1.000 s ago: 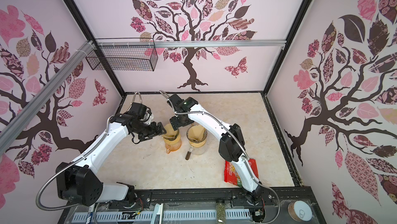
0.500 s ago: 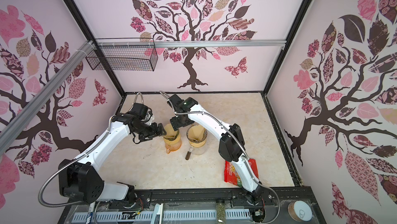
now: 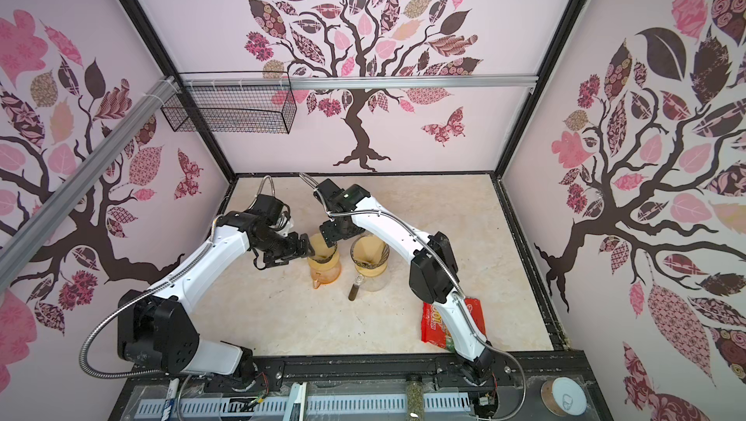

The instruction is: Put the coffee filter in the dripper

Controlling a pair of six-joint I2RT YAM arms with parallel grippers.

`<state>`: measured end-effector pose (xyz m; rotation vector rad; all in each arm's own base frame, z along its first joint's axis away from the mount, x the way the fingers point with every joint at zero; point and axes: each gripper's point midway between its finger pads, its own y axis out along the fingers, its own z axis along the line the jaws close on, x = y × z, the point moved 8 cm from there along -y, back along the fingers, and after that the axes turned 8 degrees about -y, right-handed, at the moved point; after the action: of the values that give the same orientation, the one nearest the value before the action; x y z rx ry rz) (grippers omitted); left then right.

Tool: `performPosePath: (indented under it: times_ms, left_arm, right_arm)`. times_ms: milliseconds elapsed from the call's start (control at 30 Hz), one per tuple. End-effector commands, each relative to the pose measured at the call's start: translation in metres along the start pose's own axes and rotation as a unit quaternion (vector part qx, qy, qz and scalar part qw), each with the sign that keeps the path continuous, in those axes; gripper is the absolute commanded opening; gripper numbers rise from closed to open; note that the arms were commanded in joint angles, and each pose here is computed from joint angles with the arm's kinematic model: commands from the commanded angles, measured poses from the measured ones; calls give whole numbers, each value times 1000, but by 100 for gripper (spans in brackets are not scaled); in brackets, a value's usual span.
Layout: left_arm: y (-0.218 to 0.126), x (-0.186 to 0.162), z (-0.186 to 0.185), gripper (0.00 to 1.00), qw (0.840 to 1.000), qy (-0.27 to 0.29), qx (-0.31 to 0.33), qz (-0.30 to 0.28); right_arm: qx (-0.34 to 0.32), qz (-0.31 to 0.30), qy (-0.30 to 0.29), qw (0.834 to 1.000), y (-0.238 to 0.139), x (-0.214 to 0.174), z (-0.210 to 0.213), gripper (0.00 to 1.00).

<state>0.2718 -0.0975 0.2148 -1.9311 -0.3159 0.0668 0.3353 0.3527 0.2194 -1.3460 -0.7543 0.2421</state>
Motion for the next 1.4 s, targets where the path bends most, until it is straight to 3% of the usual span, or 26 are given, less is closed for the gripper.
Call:
performPosePath:
  times_ms: [0,967,1367]
  left_arm:
    - [9,-3,5,92,1000,7,15,8]
    - [26,-2,12,91,999,10,38,30]
    - [-33,0,-10,91,999,18,-6,-37]
  right_arm:
    - [-14,32,-9,999,21,-7,-1,79]
    - [-17,6,-8,1000,-1,-2,-3,79]
    - [-22,6,-5,1000,-5,-2,-7,78]
